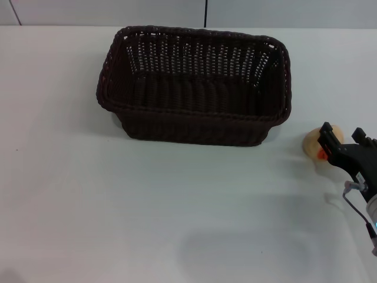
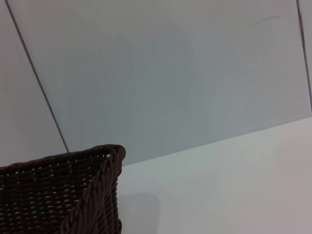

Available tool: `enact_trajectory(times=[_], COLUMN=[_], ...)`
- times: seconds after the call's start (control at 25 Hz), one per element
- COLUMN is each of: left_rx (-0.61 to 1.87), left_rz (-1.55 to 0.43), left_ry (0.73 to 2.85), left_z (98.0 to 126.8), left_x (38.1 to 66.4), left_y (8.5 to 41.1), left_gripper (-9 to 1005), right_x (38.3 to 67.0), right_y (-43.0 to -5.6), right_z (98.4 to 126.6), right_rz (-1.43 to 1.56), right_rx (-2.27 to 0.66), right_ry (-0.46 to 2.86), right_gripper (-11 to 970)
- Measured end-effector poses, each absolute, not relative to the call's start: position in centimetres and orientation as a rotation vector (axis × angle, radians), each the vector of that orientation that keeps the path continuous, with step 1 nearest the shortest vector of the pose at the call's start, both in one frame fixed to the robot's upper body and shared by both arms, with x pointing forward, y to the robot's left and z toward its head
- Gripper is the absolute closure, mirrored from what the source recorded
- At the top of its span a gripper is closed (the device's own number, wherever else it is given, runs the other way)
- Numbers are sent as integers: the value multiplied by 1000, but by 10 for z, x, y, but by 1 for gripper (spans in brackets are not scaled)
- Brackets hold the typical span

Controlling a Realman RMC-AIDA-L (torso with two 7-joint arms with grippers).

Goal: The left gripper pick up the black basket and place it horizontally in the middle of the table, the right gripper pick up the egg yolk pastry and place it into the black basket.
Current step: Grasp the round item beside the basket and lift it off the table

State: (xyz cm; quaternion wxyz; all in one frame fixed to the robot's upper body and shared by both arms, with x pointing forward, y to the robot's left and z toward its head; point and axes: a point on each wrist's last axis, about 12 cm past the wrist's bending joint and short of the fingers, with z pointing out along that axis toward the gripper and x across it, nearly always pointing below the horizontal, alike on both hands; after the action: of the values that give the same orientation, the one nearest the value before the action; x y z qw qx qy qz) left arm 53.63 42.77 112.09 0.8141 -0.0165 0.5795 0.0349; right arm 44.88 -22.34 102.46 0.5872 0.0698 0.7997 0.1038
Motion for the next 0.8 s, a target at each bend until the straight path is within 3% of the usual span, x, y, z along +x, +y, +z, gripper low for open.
enact_trajectory(times=[0.8], left_rx=[-30], left_rz=[69], left_ry=[1205], left_z=[1122], left_x=[529], left_y=[429], left_gripper=[621], right_x=[450], right_y=[-217], right_z=[1016], right_rz=[261], right_rx=[138], right_ry=[1897], right_gripper=[272])
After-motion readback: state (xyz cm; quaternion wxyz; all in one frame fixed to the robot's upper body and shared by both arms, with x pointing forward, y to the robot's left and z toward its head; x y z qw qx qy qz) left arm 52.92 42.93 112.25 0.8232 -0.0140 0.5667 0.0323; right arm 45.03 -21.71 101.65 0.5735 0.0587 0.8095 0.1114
